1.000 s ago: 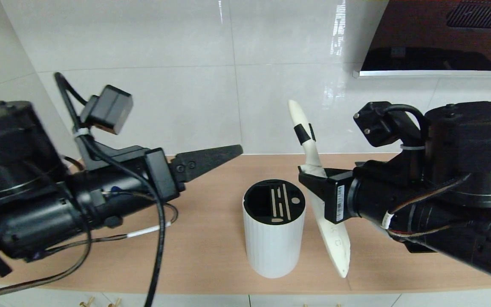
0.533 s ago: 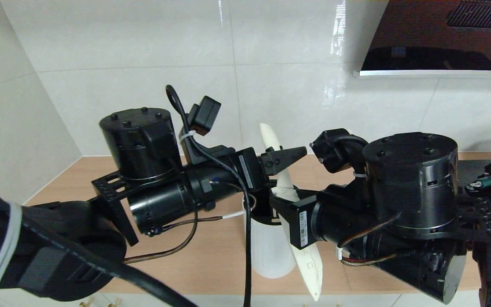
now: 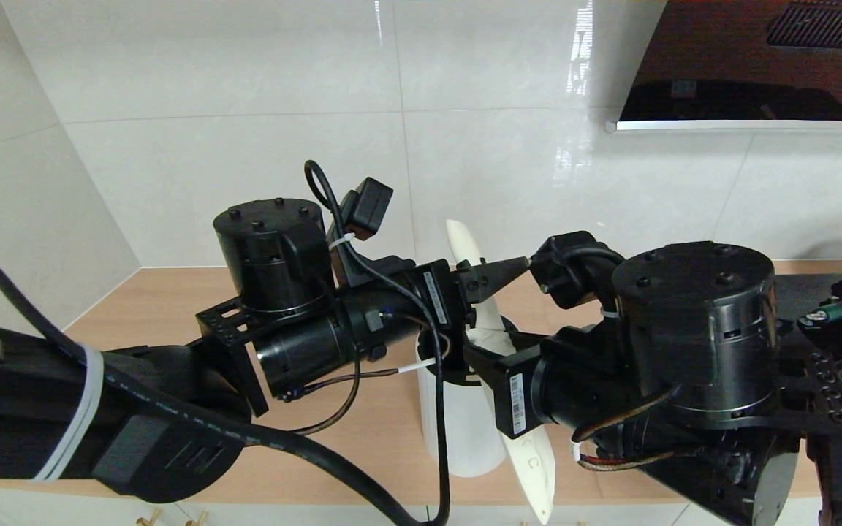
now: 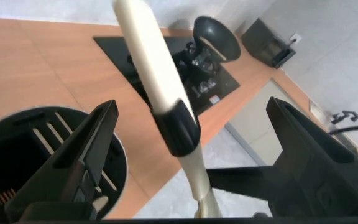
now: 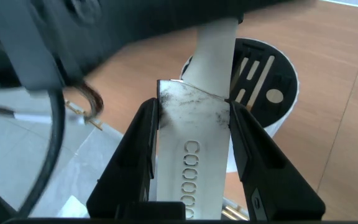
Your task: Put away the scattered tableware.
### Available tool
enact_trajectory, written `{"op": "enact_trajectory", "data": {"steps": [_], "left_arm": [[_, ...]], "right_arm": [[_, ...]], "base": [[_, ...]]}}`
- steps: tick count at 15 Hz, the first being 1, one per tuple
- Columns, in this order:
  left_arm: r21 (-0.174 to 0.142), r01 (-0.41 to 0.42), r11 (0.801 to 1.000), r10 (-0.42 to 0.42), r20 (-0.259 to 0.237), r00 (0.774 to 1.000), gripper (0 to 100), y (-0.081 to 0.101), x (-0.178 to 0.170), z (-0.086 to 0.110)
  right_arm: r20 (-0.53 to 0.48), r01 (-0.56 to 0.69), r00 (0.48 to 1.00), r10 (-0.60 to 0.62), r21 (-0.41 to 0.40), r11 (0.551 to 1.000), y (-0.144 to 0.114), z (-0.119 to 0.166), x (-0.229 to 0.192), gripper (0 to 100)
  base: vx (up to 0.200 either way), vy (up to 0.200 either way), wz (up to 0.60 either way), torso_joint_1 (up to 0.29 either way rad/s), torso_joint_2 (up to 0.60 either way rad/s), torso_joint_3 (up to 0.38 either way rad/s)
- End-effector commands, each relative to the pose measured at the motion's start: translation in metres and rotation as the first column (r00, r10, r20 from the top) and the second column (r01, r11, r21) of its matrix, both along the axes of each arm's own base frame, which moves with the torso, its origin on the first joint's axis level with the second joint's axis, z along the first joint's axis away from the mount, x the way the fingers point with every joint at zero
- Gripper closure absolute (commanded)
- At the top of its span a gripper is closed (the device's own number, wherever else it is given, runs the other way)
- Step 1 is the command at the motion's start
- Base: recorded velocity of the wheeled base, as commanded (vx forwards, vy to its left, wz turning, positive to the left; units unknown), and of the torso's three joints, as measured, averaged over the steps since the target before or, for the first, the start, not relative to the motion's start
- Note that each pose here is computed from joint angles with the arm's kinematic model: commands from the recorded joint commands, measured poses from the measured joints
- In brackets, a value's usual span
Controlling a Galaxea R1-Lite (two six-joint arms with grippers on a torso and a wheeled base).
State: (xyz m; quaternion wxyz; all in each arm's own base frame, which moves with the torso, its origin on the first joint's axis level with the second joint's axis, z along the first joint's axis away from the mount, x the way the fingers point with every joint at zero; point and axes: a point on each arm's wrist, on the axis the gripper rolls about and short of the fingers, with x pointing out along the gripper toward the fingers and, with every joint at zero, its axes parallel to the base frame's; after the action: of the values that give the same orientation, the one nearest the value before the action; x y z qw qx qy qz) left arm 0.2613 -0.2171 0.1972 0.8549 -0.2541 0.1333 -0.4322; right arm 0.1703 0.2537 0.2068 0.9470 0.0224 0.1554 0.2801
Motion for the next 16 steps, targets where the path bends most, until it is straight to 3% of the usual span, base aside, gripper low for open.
{"op": "enact_trajectory", "data": {"steps": [1, 10, 11, 16], "left_arm": [[-0.006, -0.006, 1.0, 0.006, 0.008, 1.0, 0, 0.003, 0.0, 0.003], [0.014, -0.007, 1.0, 0.007, 0.001, 1.0, 0, 0.002, 0.001, -0.004], [0.014, -0.007, 1.0, 0.007, 0.001, 1.0, 100, 0.002, 0.001, -0.004], [0.027, -0.004, 1.0, 0.004, 0.0, 1.0, 100, 0.0, 0.002, -0.008]], "right_arm": [[-0.002, -0.001, 1.0, 0.001, -0.004, 1.0, 0.0, -0.001, 0.0, 100], [-0.004, -0.004, 1.0, 0.003, -0.011, 1.0, 0.0, -0.003, -0.002, 100], [-0.004, -0.004, 1.0, 0.003, -0.011, 1.0, 0.0, -0.003, -0.002, 100], [-0.002, 0.004, 1.0, -0.004, -0.009, 1.0, 0.0, -0.002, -0.002, 100]], "base": [[0.0, 0.0, 0.0, 0.0, 0.0, 0.0], [0.0, 0.0, 0.0, 0.0, 0.0, 0.0], [0.0, 0.0, 0.0, 0.0, 0.0, 0.0], [0.0, 0.0, 0.0, 0.0, 0.0, 0.0]]}}
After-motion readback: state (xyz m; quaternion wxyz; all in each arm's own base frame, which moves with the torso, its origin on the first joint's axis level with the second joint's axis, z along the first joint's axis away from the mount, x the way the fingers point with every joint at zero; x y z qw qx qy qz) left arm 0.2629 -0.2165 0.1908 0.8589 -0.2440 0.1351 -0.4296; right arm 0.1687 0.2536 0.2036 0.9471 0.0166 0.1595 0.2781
